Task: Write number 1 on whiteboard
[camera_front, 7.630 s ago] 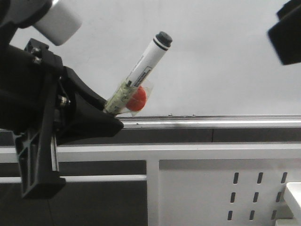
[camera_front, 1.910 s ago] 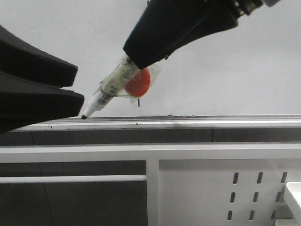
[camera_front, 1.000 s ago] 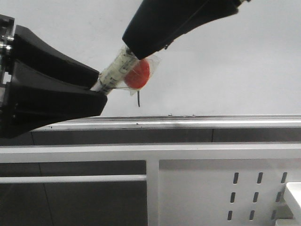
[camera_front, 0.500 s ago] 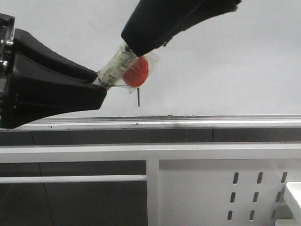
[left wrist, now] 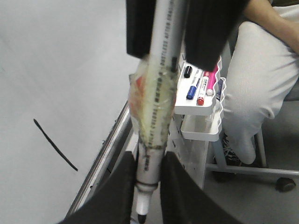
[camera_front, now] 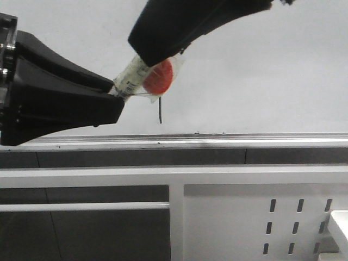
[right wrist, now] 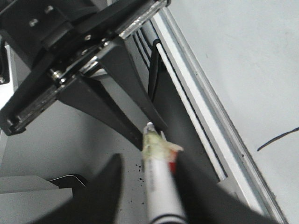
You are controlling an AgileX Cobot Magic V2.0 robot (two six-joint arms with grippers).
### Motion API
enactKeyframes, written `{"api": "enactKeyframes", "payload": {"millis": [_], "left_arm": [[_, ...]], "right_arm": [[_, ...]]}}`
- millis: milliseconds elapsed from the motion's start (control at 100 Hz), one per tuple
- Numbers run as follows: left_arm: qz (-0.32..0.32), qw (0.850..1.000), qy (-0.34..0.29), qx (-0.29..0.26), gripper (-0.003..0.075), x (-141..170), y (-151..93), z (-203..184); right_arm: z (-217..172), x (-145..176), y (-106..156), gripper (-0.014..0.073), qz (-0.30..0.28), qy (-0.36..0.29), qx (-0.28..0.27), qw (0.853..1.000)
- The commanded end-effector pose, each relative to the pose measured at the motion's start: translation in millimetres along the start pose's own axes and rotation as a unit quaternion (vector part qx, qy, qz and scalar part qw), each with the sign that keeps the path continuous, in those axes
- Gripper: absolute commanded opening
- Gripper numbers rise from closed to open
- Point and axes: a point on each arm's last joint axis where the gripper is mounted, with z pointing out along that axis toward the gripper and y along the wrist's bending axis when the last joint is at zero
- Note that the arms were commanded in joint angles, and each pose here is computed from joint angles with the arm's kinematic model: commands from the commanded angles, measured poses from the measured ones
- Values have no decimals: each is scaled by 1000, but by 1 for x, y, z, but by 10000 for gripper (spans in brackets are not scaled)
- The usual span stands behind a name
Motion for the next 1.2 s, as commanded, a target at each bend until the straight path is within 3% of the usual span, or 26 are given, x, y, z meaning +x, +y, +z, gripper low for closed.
{"api": "enactKeyframes", "payload": {"millis": [0,70,330,380,500,690,810,980,1130,1190], "left_arm": [[-13,998,-60,-4,-20,-18,4,0],[-13,998,-60,-4,-20,-18,4,0],[-43,997,-63,-22,-20,-16,6,-1],[-53,996,-62,-26,-20,-14,5,-2],[-73,995,-55,-31,-20,-8,2,-3],[-126,987,-74,-73,-20,2,0,-9],[-186,963,-122,-152,-20,11,3,-21],[-197,934,-168,-246,-20,26,-1,-43],[-208,933,-156,-250,-20,36,-9,-49],[-219,925,-156,-268,-20,39,-7,-51]], "right_arm": [[-11,-17,-5,551,1,-53,30,998],[-11,-20,-7,580,2,-65,43,997],[-36,-38,-7,421,-32,-102,65,992],[-48,-41,-6,325,-47,-119,82,988],[-80,-44,-1,-78,-97,-149,124,976],[-123,-44,11,-69,-133,-193,160,959],[-141,-39,18,-69,-140,-215,172,951],[-154,-26,21,-69,-158,-243,222,931],[-153,-15,19,-67,-149,-279,260,912],[-150,-10,19,-67,-141,-286,268,909]]}}
